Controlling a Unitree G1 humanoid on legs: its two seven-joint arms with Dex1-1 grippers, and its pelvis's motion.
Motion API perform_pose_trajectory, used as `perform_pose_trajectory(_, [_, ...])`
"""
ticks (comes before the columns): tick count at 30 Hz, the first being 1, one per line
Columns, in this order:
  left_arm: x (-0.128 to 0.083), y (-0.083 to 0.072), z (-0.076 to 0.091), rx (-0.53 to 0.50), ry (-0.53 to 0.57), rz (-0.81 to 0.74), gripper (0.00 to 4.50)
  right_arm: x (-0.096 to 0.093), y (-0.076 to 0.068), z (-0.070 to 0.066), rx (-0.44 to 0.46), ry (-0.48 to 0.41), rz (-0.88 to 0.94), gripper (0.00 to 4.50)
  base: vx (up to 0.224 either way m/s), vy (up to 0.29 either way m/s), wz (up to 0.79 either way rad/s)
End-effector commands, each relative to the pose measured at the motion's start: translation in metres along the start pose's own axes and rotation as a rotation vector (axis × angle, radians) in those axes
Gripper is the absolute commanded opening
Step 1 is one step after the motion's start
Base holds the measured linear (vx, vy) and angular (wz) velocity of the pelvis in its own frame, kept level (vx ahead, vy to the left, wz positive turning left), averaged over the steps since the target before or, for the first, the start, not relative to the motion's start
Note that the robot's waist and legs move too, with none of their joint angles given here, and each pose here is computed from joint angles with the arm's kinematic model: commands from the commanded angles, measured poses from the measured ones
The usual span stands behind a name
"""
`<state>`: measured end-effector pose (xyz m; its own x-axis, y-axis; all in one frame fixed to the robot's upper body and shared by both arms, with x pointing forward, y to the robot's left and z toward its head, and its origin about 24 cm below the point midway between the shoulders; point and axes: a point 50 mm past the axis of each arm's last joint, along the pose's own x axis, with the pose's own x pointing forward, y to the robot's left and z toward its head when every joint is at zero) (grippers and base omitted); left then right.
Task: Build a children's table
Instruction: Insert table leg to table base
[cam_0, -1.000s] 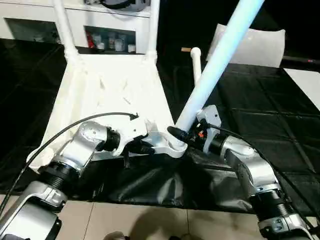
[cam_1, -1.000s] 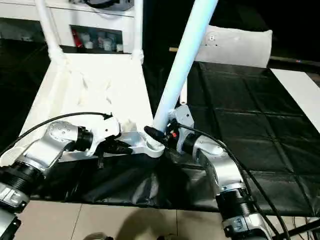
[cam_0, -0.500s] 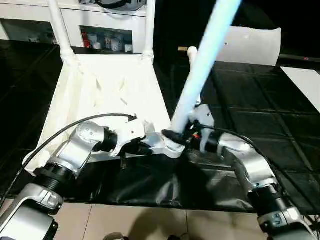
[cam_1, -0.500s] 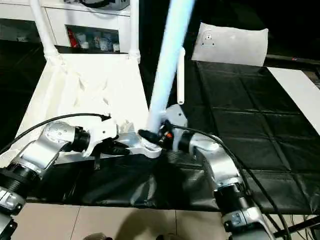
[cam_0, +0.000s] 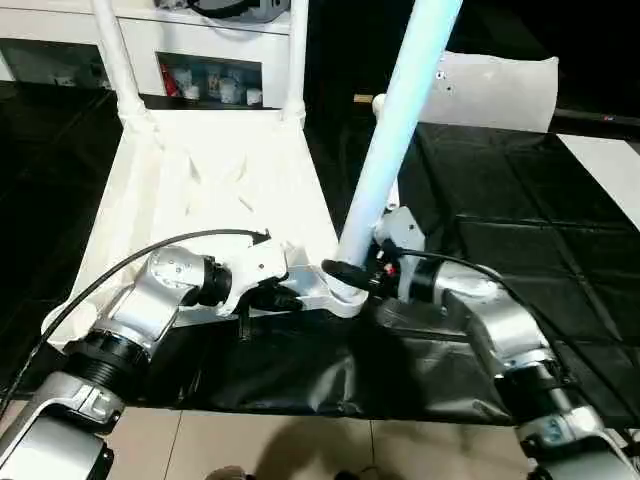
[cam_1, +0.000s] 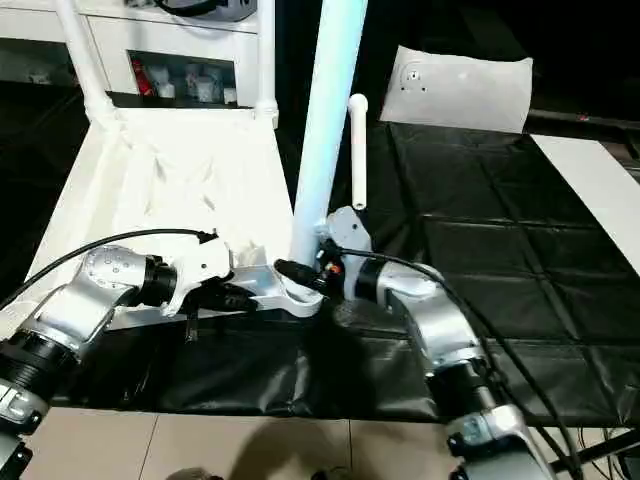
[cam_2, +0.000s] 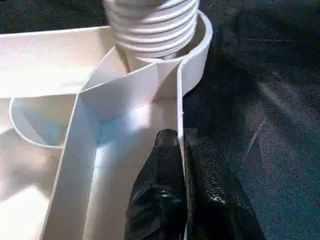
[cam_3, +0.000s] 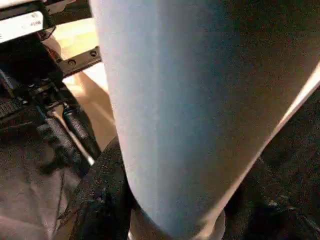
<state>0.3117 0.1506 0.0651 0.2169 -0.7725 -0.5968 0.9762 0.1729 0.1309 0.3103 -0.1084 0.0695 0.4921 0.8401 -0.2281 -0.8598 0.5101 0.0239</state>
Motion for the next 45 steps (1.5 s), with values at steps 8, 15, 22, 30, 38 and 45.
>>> perform_pose_trajectory(8, [-0.004, -0.003, 0.004, 0.03, -0.03, -0.051, 0.0, -0.01, 0.0, 0.001, 0.067, -0.029, 0.003, 1.98, 0.0, 0.0, 0.0])
perform_pose_trajectory(15, [-0.004, -0.005, 0.002, 0.039, -0.02, -0.064, 0.0, -0.004, 0.001, -0.006, 0.066, 0.013, 0.016, 1.98, 0.0, 0.0, 0.0])
perform_pose_trajectory(22, [-0.004, -0.005, 0.002, 0.042, -0.017, -0.06, 0.0, 0.003, -0.001, -0.011, 0.067, 0.054, 0.013, 1.98, 0.0, 0.0, 0.0])
perform_pose_trajectory(30, [-0.001, -0.007, 0.001, 0.051, -0.009, -0.073, 0.0, 0.013, 0.001, -0.014, 0.069, 0.097, 0.053, 1.98, 0.0, 0.0, 0.0])
perform_pose_trajectory(38, [-0.002, -0.006, 0.001, 0.053, -0.005, -0.057, 0.0, 0.007, -0.004, -0.015, 0.151, 0.036, 0.012, 1.98, 0.0, 0.0, 0.0])
perform_pose_trajectory(45, [-0.003, -0.003, 0.002, 0.045, -0.015, -0.034, 0.0, -0.009, -0.01, -0.027, 0.247, -0.039, -0.079, 1.98, 0.0, 0.0, 0.0])
